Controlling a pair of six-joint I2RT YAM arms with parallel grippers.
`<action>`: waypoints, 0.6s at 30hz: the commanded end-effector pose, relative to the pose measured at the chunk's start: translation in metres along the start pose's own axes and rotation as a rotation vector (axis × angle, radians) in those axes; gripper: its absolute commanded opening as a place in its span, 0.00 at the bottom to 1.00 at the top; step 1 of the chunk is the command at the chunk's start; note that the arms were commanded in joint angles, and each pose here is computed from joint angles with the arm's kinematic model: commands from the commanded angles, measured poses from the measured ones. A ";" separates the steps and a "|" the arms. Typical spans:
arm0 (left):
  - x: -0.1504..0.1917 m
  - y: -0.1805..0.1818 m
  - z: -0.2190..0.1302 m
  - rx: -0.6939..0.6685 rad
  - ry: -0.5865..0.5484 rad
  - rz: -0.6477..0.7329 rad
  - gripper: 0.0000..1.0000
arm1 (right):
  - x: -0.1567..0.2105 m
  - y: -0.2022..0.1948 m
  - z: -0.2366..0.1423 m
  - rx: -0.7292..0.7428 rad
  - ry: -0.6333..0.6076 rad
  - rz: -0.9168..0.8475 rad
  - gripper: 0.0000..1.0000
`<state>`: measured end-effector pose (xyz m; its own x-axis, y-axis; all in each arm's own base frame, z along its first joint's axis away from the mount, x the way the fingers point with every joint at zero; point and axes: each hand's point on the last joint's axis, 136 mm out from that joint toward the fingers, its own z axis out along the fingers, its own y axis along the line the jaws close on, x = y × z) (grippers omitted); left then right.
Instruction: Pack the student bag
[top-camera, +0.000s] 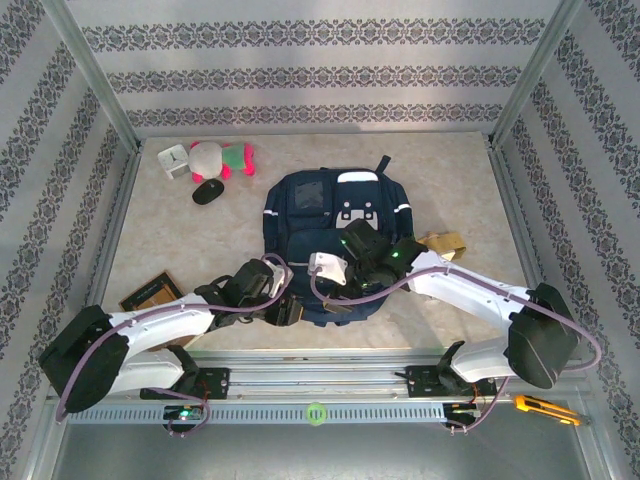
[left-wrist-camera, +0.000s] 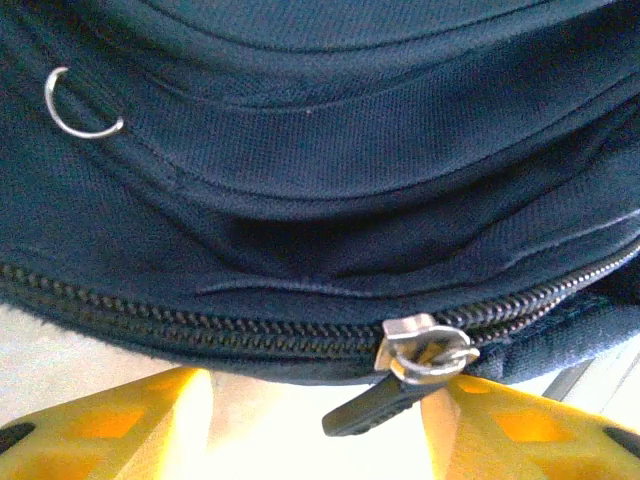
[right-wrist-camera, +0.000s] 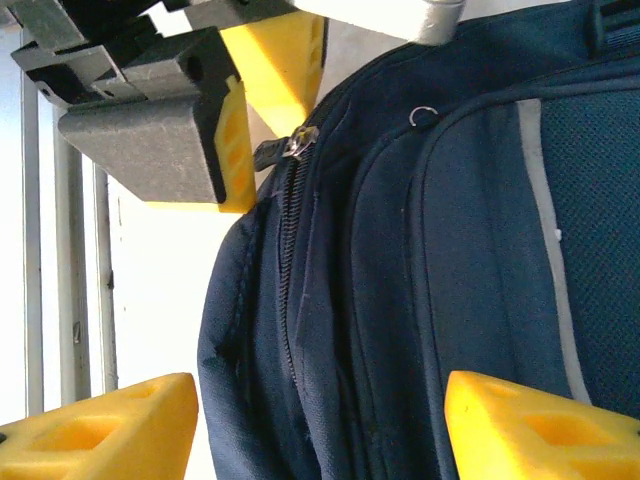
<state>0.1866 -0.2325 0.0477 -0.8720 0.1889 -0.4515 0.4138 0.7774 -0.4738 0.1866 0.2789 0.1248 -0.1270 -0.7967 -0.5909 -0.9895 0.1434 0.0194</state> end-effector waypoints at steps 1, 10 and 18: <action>-0.022 -0.013 -0.001 0.021 -0.062 0.029 0.49 | 0.006 0.005 0.018 -0.018 0.040 -0.086 0.66; -0.026 -0.010 -0.025 -0.002 -0.150 0.042 0.00 | -0.006 0.003 0.050 -0.031 0.018 -0.114 0.64; -0.024 -0.001 -0.028 -0.051 -0.140 0.034 0.00 | 0.004 -0.005 0.056 0.002 0.066 -0.119 0.19</action>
<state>0.1979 -0.2240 0.0730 -0.8271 0.1243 -0.5481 0.4152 0.7924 -0.4469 0.1905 0.3074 0.0774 -0.0302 -0.8404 -0.5411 -0.9988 0.0459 -0.0155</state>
